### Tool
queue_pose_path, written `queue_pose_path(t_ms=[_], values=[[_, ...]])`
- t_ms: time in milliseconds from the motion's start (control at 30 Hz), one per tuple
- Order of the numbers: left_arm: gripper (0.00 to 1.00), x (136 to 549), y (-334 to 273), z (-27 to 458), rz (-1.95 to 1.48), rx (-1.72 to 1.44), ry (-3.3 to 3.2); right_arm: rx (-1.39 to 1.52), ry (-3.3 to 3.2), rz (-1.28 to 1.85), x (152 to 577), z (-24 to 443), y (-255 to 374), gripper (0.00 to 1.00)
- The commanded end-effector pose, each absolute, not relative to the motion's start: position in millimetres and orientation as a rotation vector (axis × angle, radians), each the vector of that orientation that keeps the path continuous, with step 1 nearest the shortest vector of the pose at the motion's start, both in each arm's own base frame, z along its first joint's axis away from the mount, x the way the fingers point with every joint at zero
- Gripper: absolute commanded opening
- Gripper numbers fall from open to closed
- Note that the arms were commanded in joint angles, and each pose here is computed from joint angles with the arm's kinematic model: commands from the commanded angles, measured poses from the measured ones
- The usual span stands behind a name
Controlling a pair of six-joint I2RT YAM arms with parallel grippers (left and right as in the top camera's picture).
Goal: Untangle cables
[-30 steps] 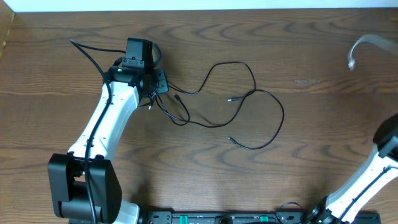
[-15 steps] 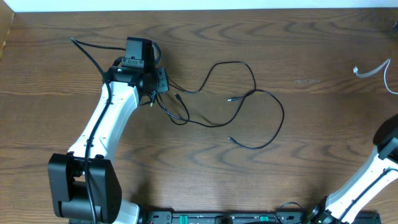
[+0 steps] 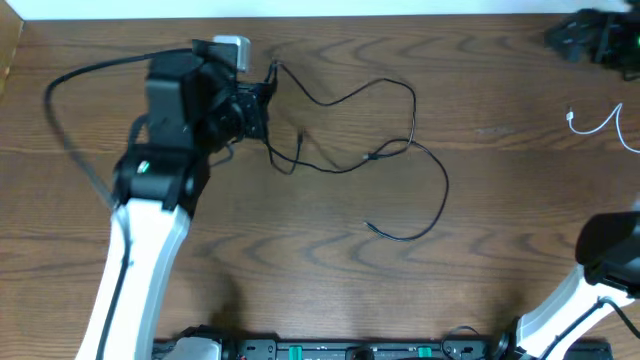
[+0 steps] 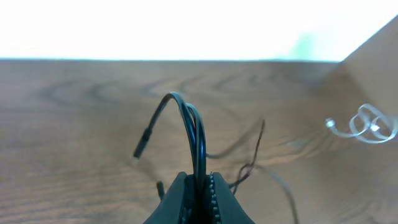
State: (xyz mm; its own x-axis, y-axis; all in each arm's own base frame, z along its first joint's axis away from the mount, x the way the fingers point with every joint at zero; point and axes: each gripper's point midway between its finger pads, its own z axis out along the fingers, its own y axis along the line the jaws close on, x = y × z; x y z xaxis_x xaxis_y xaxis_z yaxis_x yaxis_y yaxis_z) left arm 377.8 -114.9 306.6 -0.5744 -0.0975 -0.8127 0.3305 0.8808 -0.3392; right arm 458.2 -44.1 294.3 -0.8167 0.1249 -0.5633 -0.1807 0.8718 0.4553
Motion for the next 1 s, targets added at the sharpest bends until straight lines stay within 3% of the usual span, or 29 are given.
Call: queue_pose_path(t_ms=[0,467,733,967], values=[[0.08,359,-117,335,-0.632,0.156,2.044,-0.537,2.332,0.761,451,298,32,0.99],[0.08,340,-121,328,-0.739,0.063,2.122,-1.217,2.343,0.512,417,252,199,0.99],[0.08,340,-121,327,-0.788,-0.035,2.141,-1.413,2.365,0.640,390,209,262,0.99],[0.08,338,-119,323,-0.799,-0.070,2.162,-1.580,2.423,0.685,372,161,283,0.85]])
